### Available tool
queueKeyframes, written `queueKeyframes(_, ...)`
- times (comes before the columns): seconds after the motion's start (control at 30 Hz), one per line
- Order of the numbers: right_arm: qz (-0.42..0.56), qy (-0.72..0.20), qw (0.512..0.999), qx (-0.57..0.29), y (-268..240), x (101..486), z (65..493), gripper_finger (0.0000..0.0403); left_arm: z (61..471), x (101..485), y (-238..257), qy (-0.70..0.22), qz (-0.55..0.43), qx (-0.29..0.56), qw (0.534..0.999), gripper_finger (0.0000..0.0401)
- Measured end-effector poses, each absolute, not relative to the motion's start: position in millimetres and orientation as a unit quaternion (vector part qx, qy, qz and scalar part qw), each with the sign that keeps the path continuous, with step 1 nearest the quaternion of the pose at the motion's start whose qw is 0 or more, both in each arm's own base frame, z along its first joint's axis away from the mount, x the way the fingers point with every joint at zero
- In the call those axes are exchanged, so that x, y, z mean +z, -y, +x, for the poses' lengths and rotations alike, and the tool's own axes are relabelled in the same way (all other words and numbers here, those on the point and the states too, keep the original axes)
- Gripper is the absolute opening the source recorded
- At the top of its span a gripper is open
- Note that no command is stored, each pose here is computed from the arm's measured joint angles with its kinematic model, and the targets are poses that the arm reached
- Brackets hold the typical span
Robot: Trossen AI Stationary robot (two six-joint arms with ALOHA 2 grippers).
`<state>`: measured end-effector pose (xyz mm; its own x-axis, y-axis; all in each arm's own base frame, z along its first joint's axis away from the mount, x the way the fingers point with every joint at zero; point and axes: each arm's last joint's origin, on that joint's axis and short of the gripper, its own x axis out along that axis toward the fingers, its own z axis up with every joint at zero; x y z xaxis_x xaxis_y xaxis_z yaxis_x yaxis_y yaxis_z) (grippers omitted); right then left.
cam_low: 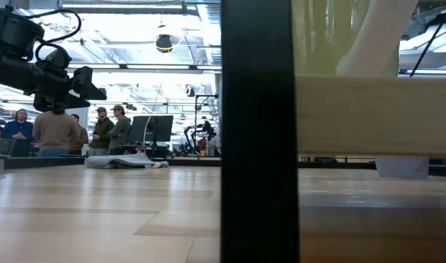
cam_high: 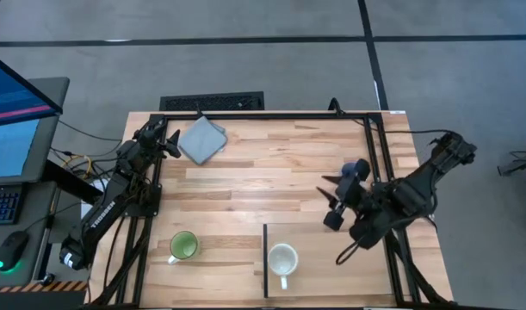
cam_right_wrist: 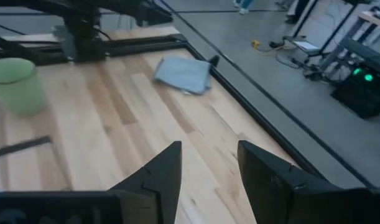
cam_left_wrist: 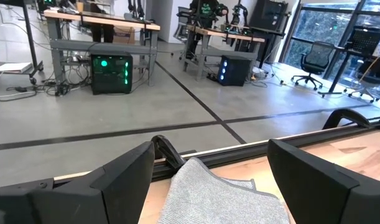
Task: Stack small to large cups/mugs on shelf
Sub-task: Put the green cup on the table
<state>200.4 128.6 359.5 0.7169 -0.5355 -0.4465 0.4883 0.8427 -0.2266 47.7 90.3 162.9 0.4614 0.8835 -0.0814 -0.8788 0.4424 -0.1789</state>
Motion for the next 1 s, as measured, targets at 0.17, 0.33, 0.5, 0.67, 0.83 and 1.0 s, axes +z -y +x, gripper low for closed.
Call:
queueKeyframes(0.17, -0.025, -0.242, 0.929, -0.28, -103, 346, 192, 0.0178, 48, 163, -90, 0.012, -0.098, 0.519, 0.849, 0.0304)
queueKeyframes(0.33, -0.02, -0.231, 0.943, -0.237, -76, 334, 193, 0.0178, 48, 163, -90, 0.012, -0.098, 0.519, 0.849, 0.0304)
queueKeyframes(0.5, -0.034, -0.192, 0.964, -0.183, -44, 327, 194, 0.0178, 48, 163, -90, 0.012, -0.098, 0.519, 0.849, 0.0304)
queueKeyframes(0.67, -0.048, -0.159, 0.974, -0.155, -5, 318, 189, 0.0178, 48, 163, -90, 0.012, -0.098, 0.519, 0.849, 0.0304)
queueKeyframes(0.83, -0.04, -0.151, 0.98, -0.126, 30, 300, 186, 0.0178, 48, 163, -90, 0.012, -0.098, 0.519, 0.849, 0.0304)
queueKeyframes(1.0, -0.041, -0.14, 0.983, -0.114, 62, 282, 187, 0.0178, 48, 163, -90, 0.012, -0.097, 0.519, 0.849, 0.0304)
